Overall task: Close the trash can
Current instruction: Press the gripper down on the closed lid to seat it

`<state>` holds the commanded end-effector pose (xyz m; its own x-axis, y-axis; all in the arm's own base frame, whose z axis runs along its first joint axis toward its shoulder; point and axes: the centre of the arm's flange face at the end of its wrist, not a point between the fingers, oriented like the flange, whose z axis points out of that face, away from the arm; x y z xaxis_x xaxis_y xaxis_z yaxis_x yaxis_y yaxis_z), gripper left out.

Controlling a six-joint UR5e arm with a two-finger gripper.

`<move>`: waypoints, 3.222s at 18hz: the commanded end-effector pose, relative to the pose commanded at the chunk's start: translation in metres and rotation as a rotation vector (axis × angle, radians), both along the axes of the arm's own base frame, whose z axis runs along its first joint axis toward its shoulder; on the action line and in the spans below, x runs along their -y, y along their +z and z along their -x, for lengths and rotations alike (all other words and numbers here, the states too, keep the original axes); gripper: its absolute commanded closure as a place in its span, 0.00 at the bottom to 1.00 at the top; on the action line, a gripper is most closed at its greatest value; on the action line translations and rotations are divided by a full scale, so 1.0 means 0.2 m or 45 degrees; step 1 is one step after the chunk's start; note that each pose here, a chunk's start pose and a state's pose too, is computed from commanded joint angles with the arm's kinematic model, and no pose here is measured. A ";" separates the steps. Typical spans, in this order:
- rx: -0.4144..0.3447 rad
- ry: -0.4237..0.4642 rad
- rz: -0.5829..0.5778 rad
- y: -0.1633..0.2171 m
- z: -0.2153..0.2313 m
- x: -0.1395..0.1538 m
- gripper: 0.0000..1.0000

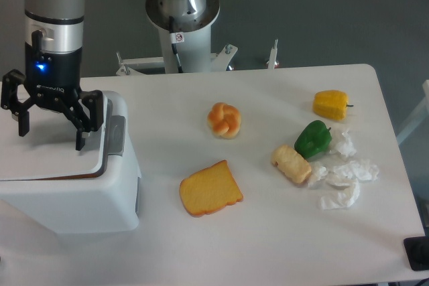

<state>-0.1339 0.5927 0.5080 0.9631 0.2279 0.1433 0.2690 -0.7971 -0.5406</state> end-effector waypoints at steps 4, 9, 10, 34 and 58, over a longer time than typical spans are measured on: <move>0.024 0.003 0.008 -0.04 0.03 0.01 0.00; 0.045 0.010 0.000 -0.04 0.06 0.02 0.00; 0.045 0.010 0.000 -0.04 0.06 0.02 0.00; 0.116 -0.018 -0.022 -0.05 0.04 0.13 0.00; 0.116 -0.017 -0.020 -0.06 0.04 0.14 0.00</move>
<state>-0.1421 0.5656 0.4964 0.9489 0.2120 0.2337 0.3069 -0.7924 -0.5272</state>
